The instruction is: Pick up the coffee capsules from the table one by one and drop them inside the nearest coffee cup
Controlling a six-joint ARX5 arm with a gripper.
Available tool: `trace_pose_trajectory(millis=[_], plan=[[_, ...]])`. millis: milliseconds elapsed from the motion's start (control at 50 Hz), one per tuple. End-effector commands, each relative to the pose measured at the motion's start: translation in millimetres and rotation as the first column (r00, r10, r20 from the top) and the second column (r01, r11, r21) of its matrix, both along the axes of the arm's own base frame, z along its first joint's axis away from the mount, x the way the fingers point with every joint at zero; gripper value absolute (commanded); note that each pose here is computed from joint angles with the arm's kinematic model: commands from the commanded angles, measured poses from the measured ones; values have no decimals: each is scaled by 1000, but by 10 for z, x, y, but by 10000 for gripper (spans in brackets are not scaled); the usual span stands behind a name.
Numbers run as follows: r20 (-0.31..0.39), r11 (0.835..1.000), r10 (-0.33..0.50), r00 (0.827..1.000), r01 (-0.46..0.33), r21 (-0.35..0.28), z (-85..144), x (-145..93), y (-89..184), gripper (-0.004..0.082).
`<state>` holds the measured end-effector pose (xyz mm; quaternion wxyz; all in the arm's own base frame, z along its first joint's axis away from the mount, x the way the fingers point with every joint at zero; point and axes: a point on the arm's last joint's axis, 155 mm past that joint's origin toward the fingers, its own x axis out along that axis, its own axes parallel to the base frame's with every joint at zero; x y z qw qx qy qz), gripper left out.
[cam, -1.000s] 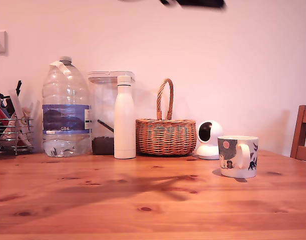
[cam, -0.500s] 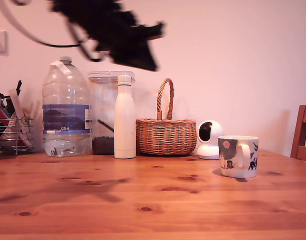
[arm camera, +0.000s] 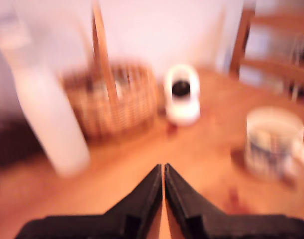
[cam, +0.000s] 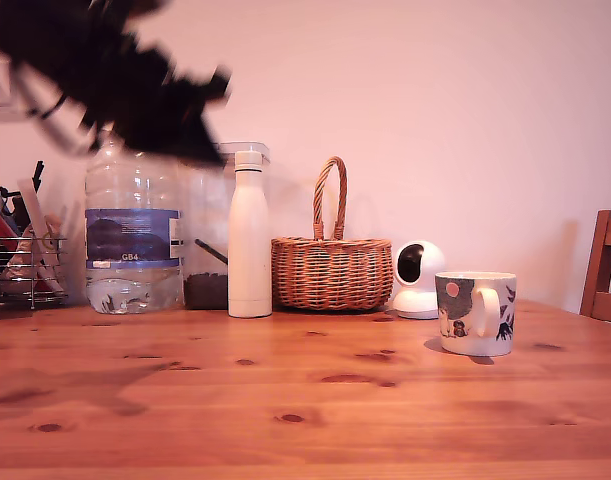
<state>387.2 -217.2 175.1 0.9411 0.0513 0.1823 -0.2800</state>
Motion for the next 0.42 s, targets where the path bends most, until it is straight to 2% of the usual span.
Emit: trace_pose_trajectory(millis=[0,400], plan=[[35,999,29,999,-28,-21,120,-14,137,-24],[20,990,136,991,-134,-53,100,-166,650,-24]])
